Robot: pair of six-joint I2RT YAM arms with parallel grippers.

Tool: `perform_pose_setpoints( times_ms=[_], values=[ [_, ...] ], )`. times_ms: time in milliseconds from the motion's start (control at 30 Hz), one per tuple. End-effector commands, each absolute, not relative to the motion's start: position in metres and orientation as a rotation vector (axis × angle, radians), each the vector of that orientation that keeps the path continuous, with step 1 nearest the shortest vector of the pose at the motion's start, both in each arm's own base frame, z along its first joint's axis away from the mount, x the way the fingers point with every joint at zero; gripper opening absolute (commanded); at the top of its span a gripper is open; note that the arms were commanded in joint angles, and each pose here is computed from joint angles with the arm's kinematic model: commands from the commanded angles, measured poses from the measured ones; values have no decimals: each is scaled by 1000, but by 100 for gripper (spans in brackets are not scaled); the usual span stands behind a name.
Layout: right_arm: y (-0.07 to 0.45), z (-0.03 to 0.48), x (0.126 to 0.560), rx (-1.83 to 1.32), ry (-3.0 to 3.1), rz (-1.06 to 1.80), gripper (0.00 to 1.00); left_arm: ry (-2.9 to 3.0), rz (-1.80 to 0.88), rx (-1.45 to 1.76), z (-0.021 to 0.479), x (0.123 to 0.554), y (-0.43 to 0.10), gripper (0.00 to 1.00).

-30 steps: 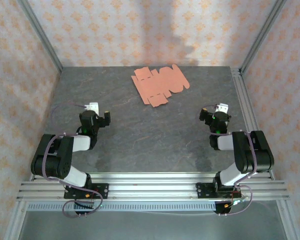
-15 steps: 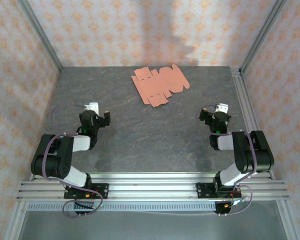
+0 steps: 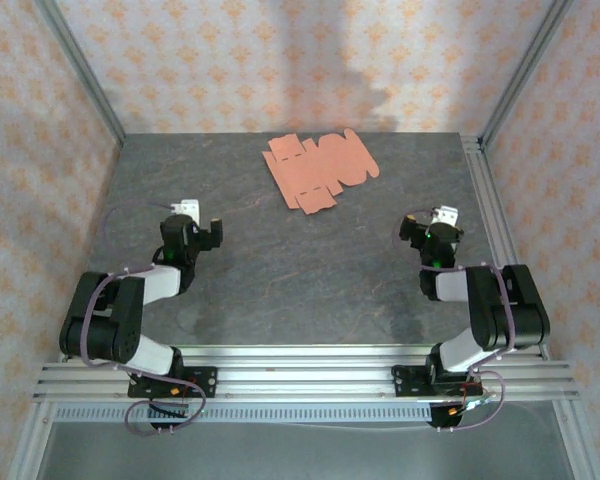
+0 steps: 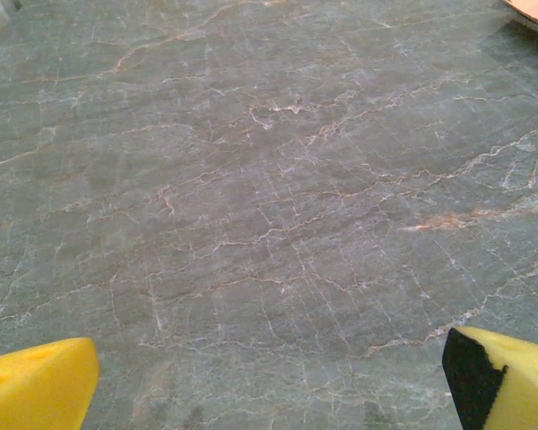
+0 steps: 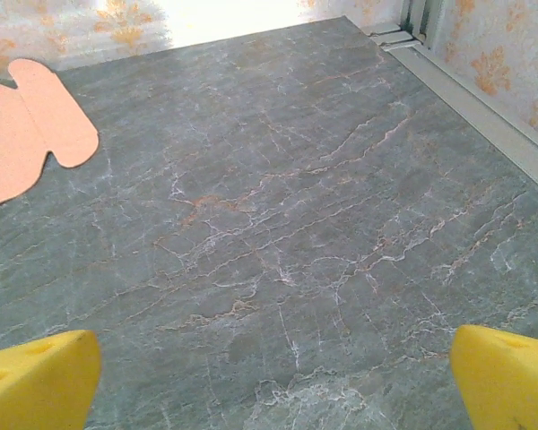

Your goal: Fold the paper box

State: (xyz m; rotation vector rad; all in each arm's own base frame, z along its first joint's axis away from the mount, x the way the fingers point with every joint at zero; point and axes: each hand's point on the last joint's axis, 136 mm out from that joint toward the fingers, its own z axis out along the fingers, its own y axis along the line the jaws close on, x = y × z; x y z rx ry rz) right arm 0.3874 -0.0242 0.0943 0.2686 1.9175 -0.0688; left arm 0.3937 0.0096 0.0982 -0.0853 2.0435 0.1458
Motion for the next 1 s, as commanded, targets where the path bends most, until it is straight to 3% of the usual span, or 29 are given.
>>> perform_pose_setpoints(
  times_ms=[0, 233, 400, 633, 833, 967],
  values=[
    [-21, 123, 385, 254, 1884, -39, 99, 2022, 167, 17, 139, 396, -8, 100],
    [9, 162, 388, 185, 1958, 146, 99, 2000, 9, 198, 182, 397, -67, 100],
    [4, 161, 399, 565, 2099, 229, 99, 1976, -127, 351, 199, 394, -132, 100],
    [40, 146, 439, 750, 2236, 446, 99, 1974, -260, 393, 196, 388, -192, 100],
    [102, 121, 476, 946, 2220, 829, 100, 1997, -329, 374, 189, 384, -218, 100],
    [155, 109, 487, 948, 2236, 1069, 89, 1998, -339, 359, 187, 381, -220, 100]
  ],
)
